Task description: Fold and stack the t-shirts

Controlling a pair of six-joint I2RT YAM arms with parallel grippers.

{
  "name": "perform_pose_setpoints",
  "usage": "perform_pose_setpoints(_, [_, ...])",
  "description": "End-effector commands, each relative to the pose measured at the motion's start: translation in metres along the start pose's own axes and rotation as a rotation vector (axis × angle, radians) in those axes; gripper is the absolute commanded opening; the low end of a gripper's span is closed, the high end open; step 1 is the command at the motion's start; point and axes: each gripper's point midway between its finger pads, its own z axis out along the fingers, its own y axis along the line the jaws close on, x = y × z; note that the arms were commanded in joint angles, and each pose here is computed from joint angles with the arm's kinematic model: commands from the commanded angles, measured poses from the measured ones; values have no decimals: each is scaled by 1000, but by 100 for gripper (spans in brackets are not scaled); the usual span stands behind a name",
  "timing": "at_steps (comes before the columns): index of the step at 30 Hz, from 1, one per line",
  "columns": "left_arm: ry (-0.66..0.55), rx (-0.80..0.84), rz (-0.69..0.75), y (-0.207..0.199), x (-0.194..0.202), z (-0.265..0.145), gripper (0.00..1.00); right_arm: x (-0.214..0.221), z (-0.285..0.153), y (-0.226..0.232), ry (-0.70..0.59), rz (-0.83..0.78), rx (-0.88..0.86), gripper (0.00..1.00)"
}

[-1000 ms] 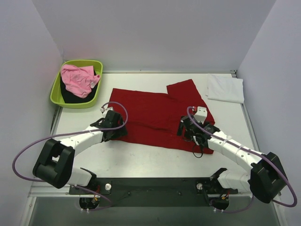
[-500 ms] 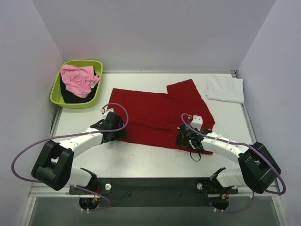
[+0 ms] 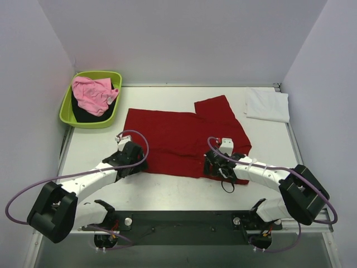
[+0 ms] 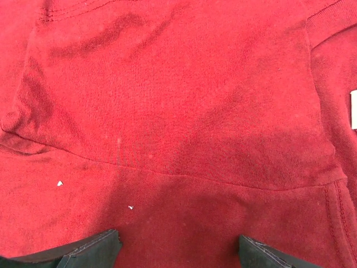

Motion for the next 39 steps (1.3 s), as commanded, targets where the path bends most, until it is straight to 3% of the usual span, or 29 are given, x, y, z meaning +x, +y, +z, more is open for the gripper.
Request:
perform_pose_setpoints(1, [96, -65, 1, 18, 41, -6, 86, 24, -8, -13, 99, -38, 48, 88])
perform_pose_setpoints(13, [84, -58, -103, 38, 66, -39, 82, 54, -35, -34, 149, -23, 65, 87])
perform_pose_setpoints(16, [58, -7, -111, 32, 59, -51, 80, 52, -42, -38, 117, -18, 54, 88])
perform_pose_setpoints(23, [-86, 116, -76, -15, -4, -80, 81, 7, -70, -19, -31, 7, -59, 89])
perform_pose_setpoints(25, [-110, 148, -66, -30, -15, -78, 81, -2, -76, -13, -52, 4, -80, 89])
perform_pose_setpoints(31, [-135, 318, -37, -88, -28, -57, 97, -11, -80, -4, -79, -17, -114, 89])
perform_pose_setpoints(39, [-162, 342, -11, -104, -26, -22, 97, 1, -76, -2, -75, -22, -158, 90])
